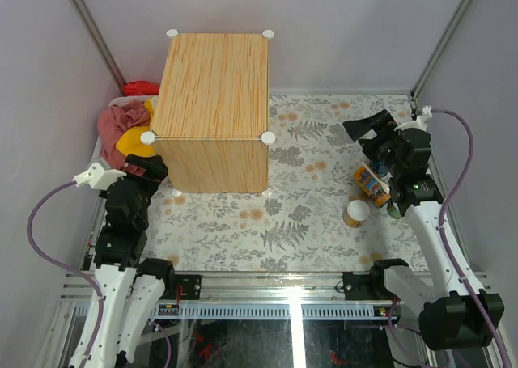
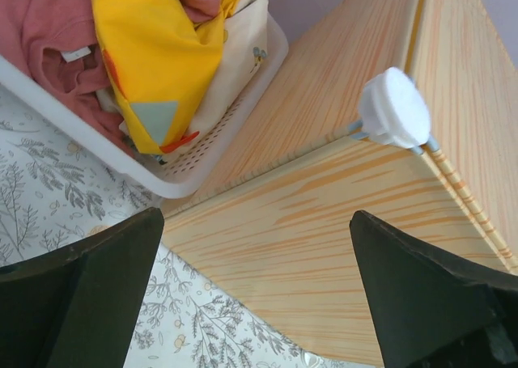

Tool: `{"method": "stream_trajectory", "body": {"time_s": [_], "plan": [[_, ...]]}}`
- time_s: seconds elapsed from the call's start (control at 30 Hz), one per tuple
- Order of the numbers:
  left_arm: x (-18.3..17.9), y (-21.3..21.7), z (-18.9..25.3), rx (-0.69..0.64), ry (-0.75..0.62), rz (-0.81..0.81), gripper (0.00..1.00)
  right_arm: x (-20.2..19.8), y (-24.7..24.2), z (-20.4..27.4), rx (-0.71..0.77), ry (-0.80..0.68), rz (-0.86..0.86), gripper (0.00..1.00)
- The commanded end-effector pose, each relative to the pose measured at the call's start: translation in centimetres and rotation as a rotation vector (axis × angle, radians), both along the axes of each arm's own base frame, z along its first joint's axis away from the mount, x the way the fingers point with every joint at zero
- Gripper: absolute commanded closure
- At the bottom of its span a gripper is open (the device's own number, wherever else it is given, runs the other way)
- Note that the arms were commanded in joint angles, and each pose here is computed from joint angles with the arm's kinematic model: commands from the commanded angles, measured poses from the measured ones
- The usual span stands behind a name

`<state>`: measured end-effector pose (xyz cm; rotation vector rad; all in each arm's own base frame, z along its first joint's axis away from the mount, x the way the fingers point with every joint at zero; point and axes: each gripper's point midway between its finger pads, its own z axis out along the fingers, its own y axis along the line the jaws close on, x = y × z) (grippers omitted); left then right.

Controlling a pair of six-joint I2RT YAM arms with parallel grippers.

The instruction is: Place and organize the canned foods onto the counter

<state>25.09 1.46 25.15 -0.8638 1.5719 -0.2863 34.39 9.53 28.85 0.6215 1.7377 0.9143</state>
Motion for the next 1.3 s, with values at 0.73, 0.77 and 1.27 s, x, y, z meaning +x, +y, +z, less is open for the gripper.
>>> {"method": "stream_trajectory", "body": {"time_s": [0.73,0.77,1.27], "plan": [[3.9,-5.9,15.1,-0.064,-0.333,-0.306,0.00,-1.6,-16.4,-2.3,-0.654,0.387,-0.710,0.12],[4.5,-5.3,15.0,-0.055,-0.315,-0.274,0.00,-1.2,-16.1,-2.5,-0.646,0.388,-0.699,0.12],[9.4,0.6,15.6,0.098,-0.196,0.045,0.00,4.6,0.4,4.4,-0.514,0.018,-0.026,0.11]]}}
